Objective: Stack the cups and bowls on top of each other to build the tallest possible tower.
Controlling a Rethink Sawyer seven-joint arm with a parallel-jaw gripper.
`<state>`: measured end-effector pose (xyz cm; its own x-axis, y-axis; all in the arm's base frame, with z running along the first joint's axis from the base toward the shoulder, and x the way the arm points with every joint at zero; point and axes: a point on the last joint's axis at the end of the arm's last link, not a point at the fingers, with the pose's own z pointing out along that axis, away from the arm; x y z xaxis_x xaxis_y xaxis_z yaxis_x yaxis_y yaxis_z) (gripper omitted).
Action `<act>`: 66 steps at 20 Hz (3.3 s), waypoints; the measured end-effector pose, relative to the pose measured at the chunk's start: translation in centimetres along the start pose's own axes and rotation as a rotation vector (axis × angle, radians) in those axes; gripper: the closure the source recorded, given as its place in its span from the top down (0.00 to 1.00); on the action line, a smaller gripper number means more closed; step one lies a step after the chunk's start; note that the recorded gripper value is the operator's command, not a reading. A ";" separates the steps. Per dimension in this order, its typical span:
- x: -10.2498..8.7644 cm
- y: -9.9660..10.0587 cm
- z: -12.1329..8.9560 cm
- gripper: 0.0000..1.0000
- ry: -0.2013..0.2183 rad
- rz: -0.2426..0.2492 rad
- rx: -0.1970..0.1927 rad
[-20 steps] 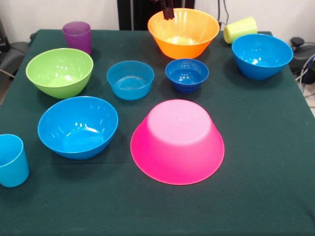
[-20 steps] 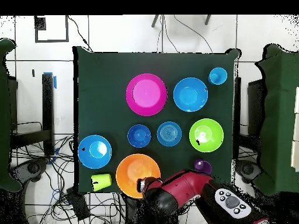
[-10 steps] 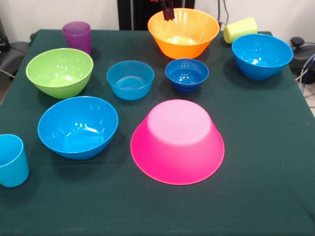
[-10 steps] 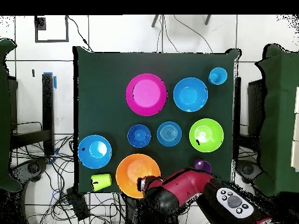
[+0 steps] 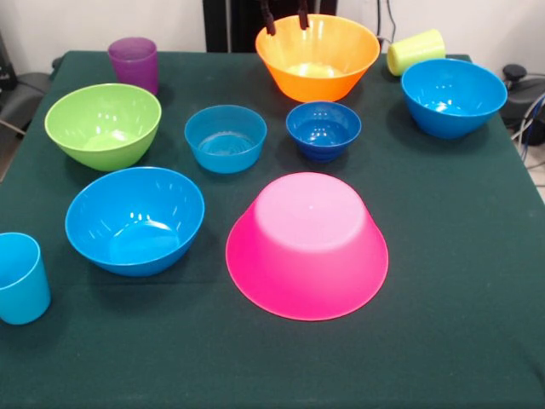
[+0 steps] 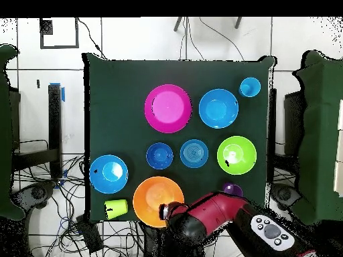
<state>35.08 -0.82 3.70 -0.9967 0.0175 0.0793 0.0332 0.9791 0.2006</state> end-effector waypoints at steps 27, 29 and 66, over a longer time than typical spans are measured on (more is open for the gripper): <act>-0.6 -1.7 -1.2 1.00 0.047 0.004 0.037; -0.6 -1.9 -1.3 1.00 0.050 0.007 0.038; -1.6 -3.7 1.1 1.00 0.043 -0.085 -0.018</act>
<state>36.47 -4.28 1.72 -0.9919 -0.0745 0.1028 -0.0496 0.9729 0.2257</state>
